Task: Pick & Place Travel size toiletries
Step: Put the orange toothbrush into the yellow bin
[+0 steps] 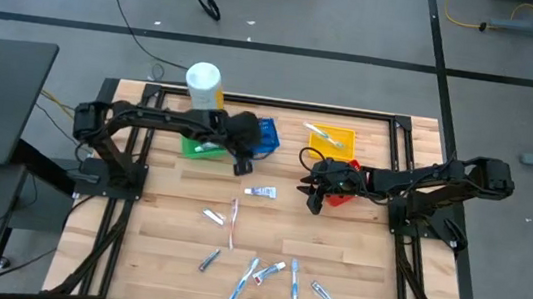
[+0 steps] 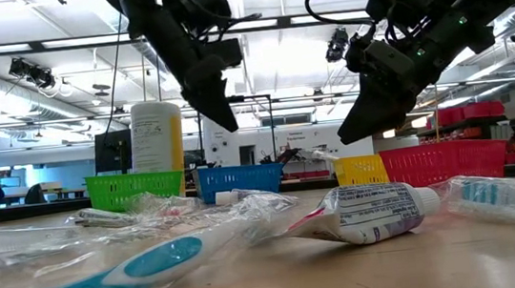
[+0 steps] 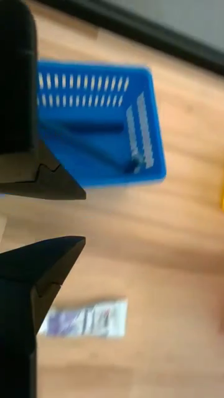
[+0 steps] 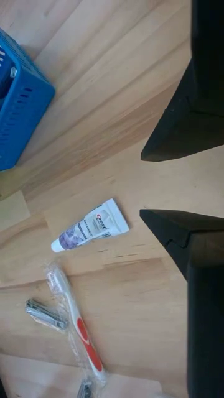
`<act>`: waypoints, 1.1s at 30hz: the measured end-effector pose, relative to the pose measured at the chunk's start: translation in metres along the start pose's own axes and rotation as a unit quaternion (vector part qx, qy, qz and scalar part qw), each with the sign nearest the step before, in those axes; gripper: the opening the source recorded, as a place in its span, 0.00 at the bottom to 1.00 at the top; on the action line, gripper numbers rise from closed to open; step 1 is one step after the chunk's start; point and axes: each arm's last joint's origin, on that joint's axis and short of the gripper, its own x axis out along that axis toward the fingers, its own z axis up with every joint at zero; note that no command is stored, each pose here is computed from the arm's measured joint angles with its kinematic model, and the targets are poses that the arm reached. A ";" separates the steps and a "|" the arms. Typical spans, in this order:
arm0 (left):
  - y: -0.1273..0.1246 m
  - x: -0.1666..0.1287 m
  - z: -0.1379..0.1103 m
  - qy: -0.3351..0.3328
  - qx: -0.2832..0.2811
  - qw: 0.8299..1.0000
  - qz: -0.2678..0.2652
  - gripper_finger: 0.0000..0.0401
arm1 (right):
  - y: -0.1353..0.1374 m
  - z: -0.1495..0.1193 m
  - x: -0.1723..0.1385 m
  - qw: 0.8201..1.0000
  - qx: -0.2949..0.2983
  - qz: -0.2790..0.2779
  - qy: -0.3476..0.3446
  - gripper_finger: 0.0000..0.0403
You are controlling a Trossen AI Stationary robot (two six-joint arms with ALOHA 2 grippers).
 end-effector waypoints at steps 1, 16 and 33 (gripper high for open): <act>-0.006 0.000 0.000 0.003 0.006 1.000 -0.005 0.28 | 0.000 0.000 0.000 1.000 0.000 0.000 0.000 0.36; -0.097 -0.016 -0.005 -0.004 0.150 0.985 -0.091 0.28 | 0.001 0.000 0.000 1.000 -0.001 0.002 0.001 0.36; -0.086 -0.014 -0.059 -0.020 0.122 0.990 -0.068 0.28 | 0.030 -0.003 -0.004 0.994 -0.086 0.058 -0.026 0.36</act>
